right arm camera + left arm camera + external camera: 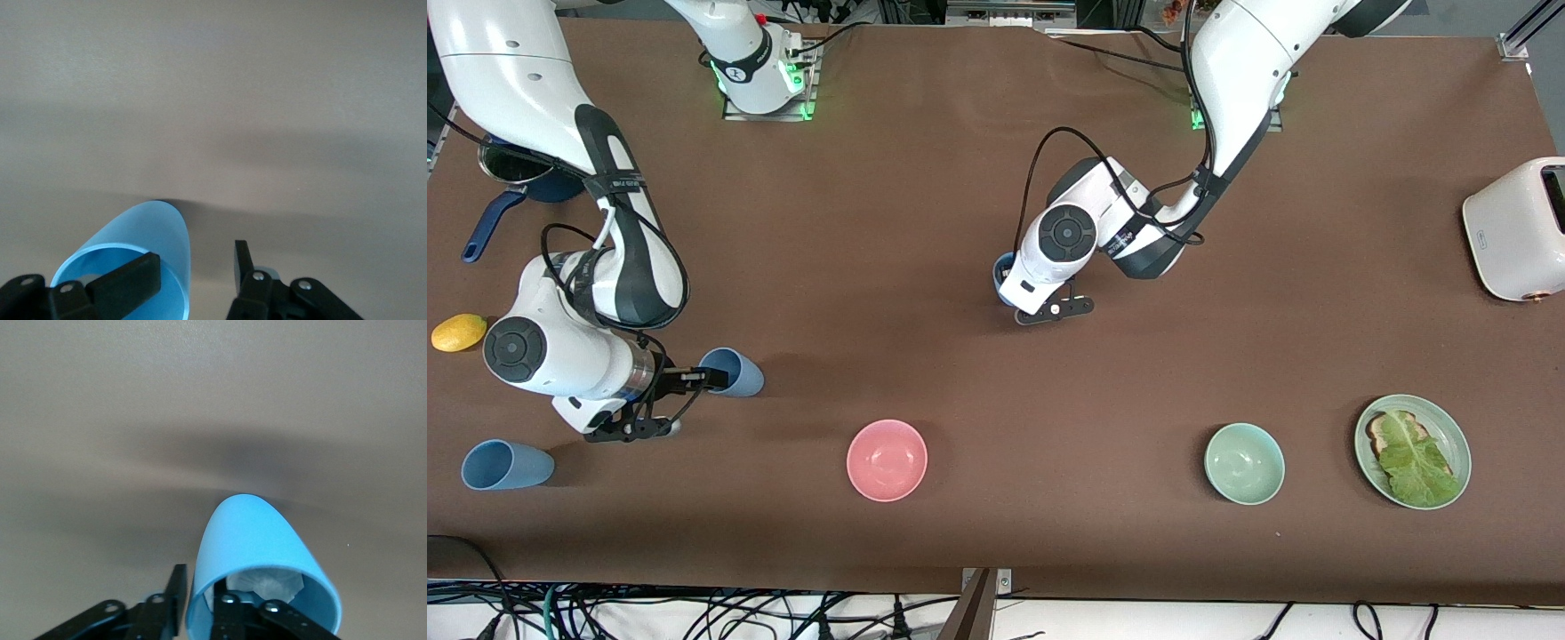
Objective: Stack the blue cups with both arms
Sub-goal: 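Set the cup down with the left gripper while the right gripper grasps its cup, then carry the cup with the right gripper while the left gripper returns to rest, then lower the held cup into the standing cup and open the right gripper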
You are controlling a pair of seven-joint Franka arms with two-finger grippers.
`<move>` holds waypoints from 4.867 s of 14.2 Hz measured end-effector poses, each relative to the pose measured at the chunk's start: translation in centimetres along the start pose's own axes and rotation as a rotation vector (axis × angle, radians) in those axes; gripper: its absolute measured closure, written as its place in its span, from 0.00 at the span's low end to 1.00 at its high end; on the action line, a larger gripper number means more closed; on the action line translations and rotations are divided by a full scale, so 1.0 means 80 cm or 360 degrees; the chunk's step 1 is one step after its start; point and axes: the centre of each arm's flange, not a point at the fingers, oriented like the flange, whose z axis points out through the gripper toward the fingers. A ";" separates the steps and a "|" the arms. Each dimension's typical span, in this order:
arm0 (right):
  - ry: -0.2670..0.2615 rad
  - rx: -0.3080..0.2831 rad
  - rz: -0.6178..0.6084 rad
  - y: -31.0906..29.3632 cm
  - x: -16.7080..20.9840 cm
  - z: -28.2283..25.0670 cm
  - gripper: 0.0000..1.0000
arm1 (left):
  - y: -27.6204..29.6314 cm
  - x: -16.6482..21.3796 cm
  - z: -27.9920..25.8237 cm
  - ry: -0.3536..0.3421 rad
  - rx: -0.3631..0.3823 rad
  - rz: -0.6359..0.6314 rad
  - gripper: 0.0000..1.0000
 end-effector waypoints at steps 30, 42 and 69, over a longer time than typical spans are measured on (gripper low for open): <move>-0.0164 0.0087 0.0028 -0.048 -0.008 -0.008 0.96 | -0.243 0.072 -0.384 0.0172 0.0090 0.0464 0.00; -0.0060 0.0103 0.0155 -0.393 -0.048 -0.171 0.96 | -0.473 0.027 -0.488 0.0457 0.0164 0.0515 0.00; -0.0036 0.0086 0.0350 -0.635 -0.218 -0.101 0.96 | -0.514 0.010 -0.488 0.0394 0.0140 0.0426 0.00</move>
